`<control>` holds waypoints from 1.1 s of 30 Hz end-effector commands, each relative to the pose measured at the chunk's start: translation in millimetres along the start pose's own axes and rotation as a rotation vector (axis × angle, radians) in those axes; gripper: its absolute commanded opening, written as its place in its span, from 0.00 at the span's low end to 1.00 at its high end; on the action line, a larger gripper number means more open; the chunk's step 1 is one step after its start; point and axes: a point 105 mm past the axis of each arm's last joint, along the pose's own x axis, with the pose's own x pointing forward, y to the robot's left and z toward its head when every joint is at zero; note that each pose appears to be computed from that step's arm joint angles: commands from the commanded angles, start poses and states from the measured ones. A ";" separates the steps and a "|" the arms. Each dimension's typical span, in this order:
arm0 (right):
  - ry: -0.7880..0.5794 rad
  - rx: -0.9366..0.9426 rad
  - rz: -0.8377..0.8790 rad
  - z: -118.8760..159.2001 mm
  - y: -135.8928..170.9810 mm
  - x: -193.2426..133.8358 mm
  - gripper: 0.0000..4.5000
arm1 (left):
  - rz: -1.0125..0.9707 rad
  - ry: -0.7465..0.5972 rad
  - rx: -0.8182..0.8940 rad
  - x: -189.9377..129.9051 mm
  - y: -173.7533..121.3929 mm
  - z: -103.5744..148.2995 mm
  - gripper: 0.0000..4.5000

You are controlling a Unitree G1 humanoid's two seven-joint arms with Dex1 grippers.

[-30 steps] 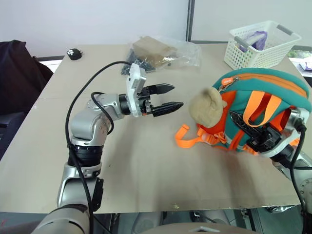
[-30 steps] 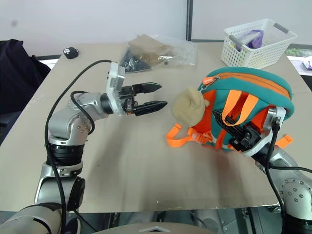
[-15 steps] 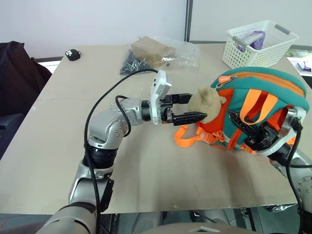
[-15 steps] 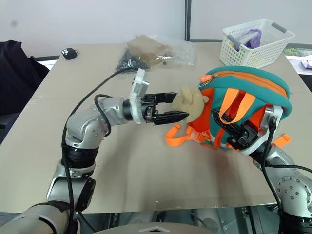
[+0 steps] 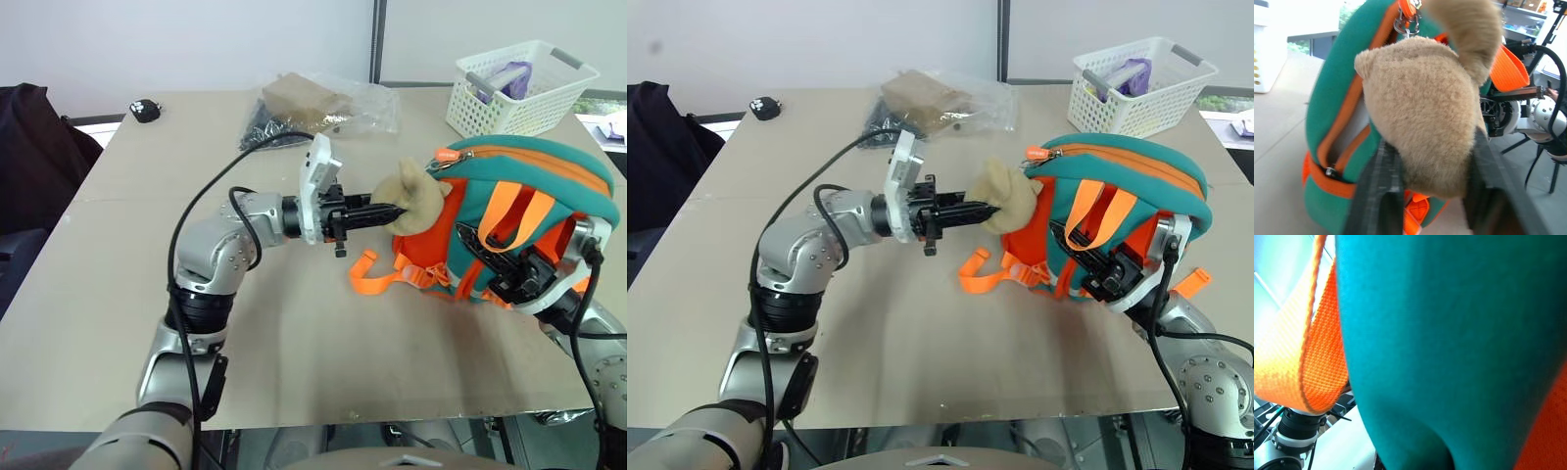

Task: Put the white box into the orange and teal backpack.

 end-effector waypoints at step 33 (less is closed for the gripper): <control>0.182 -0.117 0.020 -16.3 -0.7 -9.5 0.66 | 0.306 0.438 0.213 -57.4 51.6 -115.6 0.84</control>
